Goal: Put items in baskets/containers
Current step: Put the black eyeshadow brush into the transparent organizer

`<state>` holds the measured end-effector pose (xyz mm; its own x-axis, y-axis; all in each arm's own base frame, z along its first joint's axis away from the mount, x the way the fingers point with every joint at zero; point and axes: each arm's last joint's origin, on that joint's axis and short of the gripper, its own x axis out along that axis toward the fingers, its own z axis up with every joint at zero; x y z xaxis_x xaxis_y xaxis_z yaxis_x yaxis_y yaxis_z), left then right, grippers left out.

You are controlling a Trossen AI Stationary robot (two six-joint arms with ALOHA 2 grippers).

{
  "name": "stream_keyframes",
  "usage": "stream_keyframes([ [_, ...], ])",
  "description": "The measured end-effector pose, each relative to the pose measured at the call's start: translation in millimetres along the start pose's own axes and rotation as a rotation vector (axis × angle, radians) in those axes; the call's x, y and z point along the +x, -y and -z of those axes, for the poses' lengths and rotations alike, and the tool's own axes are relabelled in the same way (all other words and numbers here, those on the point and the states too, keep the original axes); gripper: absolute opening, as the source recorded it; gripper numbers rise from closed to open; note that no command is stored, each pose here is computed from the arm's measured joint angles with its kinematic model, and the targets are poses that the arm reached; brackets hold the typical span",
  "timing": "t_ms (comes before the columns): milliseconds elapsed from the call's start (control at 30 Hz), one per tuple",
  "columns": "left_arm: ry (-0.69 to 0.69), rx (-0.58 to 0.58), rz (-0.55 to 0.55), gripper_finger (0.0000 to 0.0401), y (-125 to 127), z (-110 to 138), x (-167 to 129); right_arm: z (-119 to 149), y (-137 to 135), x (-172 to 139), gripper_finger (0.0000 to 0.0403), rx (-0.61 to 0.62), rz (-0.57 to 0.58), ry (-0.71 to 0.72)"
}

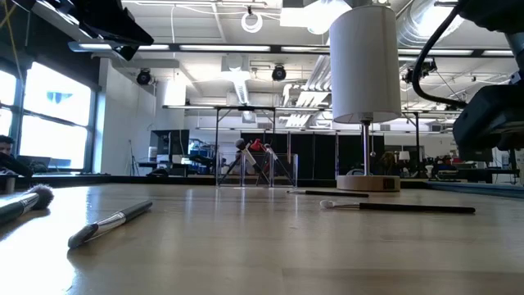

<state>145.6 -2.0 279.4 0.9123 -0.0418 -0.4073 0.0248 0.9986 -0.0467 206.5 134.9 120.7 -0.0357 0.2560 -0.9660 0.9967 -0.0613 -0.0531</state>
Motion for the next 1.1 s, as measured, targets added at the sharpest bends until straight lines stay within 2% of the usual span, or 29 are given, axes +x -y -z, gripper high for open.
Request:
stream_keyframes([
  [167, 0.0, 0.002, -0.001, 0.0, 0.0, 0.0, 0.0, -0.5, 0.0, -1.3, 0.0006, -0.047, -0.029, 0.029],
  [267, 0.001, 0.004, -0.02, 0.0, -0.6, 0.0, 0.0, 0.0, 0.3, -9.9, 0.0004, -0.109, -0.101, 0.065],
  [400, 0.003, 0.005, -0.094, 0.0, -2.7, -0.1, -0.1, 1.0, -4.1, -36.1, 0.0002, -0.191, -0.268, 0.225],
  [500, 0.005, 0.005, -0.132, 0.0, -3.8, -0.2, -0.3, 5.3, -8.5, -56.7, 0.0001, -0.295, -0.391, 0.332],
  [733, 0.008, 0.004, -0.132, 0.0, -3.8, -0.5, -0.3, 0.3, -22.2, -98.0, 0.0001, -0.508, -0.546, 0.63],
  [833, 0.01, 0.004, -0.133, 0.0, -3.8, -0.7, -0.3, -9.4, -32.1, -117.8, 0.0, -0.548, -0.599, 0.758],
  [933, 0.03, -0.005, -0.147, 0.0, -4.2, -2.5, -0.3, -28.2, -45.2, -134.6, 0.0, -0.614, -0.586, 0.881],
  [1100, 0.079, -0.056, -0.23, 0.0, -6.5, -6.5, -1.0, -78.0, -69.2, -162.7, 0.0, -0.71, -0.621, 0.907],
])
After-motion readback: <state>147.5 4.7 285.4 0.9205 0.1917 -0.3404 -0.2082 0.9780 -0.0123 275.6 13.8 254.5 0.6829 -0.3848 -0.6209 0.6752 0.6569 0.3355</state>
